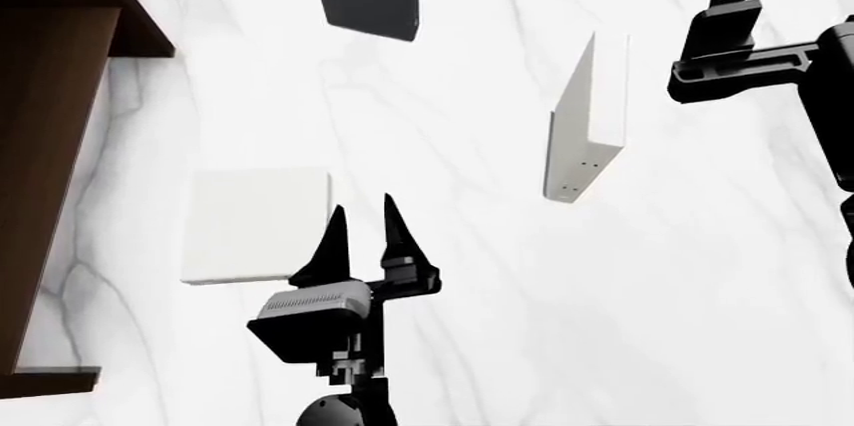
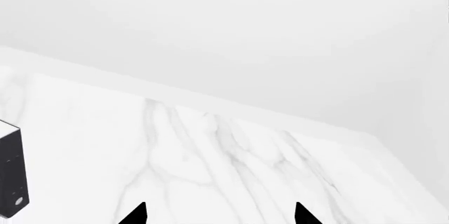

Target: Pick up the book on the right and place it under the cabinet shelf.

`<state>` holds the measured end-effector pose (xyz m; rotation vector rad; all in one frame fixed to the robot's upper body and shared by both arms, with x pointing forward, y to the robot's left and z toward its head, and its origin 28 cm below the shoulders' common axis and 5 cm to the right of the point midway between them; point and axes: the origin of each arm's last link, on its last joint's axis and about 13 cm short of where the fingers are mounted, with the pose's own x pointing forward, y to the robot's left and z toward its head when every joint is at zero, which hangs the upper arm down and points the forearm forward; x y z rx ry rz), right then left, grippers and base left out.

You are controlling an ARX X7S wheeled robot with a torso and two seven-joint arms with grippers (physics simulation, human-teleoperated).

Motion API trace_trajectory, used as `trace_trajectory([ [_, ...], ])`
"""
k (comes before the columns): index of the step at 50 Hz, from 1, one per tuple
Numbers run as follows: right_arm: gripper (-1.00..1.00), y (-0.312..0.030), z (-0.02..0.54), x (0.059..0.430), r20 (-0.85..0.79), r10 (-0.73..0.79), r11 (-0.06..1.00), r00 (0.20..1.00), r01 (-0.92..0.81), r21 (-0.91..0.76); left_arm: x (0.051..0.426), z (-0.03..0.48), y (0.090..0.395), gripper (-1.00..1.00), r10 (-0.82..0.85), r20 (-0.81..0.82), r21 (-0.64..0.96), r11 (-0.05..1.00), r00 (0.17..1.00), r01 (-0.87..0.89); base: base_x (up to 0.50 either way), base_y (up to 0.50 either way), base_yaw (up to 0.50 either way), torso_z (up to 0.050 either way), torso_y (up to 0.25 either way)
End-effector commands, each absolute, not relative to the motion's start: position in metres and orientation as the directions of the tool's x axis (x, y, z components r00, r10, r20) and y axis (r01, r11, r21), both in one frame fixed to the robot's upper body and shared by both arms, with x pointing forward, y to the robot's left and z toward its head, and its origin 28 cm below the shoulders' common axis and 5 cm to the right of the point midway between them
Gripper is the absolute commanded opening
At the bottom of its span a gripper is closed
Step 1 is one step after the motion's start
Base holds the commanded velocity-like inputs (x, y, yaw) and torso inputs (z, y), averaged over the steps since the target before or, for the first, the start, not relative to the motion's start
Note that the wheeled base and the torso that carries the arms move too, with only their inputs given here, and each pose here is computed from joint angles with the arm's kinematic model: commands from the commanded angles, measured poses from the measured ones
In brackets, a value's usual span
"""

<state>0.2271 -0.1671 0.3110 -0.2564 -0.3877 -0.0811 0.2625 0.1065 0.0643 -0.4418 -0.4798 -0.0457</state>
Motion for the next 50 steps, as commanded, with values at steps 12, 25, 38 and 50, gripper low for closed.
trace_trajectory([
  [12, 1.00, -0.167, 0.311, 0.226, 0.385, -0.031, 0.964, 0.922, 0.129, -0.232, 0.269, -0.013, 0.218, 1.00, 0.613, -0.161, -0.567, 0.584, 0.773, -0.581, 0.00, 0.00, 0.00, -0.002, -0.006],
  [25, 1.00, -0.166, 0.312, 0.227, 0.390, -0.032, 0.962, 0.920, 0.135, -0.238, 0.270, -0.013, 0.228, 1.00, 0.642, -0.199, -0.580, 0.532, 0.741, -0.617, 0.00, 0.00, 0.00, -0.002, -0.005],
  [38, 1.00, -0.166, 0.312, 0.226, 0.392, -0.033, 0.962, 0.920, 0.136, -0.238, 0.270, -0.008, 0.237, 1.00, 0.666, -0.204, -0.587, 0.503, 0.717, -0.635, 0.00, 0.00, 0.00, -0.002, -0.006],
  [50, 1.00, -0.165, 0.313, 0.225, 0.394, -0.031, 0.962, 0.919, 0.135, -0.238, 0.270, -0.007, 0.247, 1.00, 0.693, -0.199, -0.593, 0.477, 0.693, -0.648, 0.00, 0.00, 0.00, -0.002, -0.006],
])
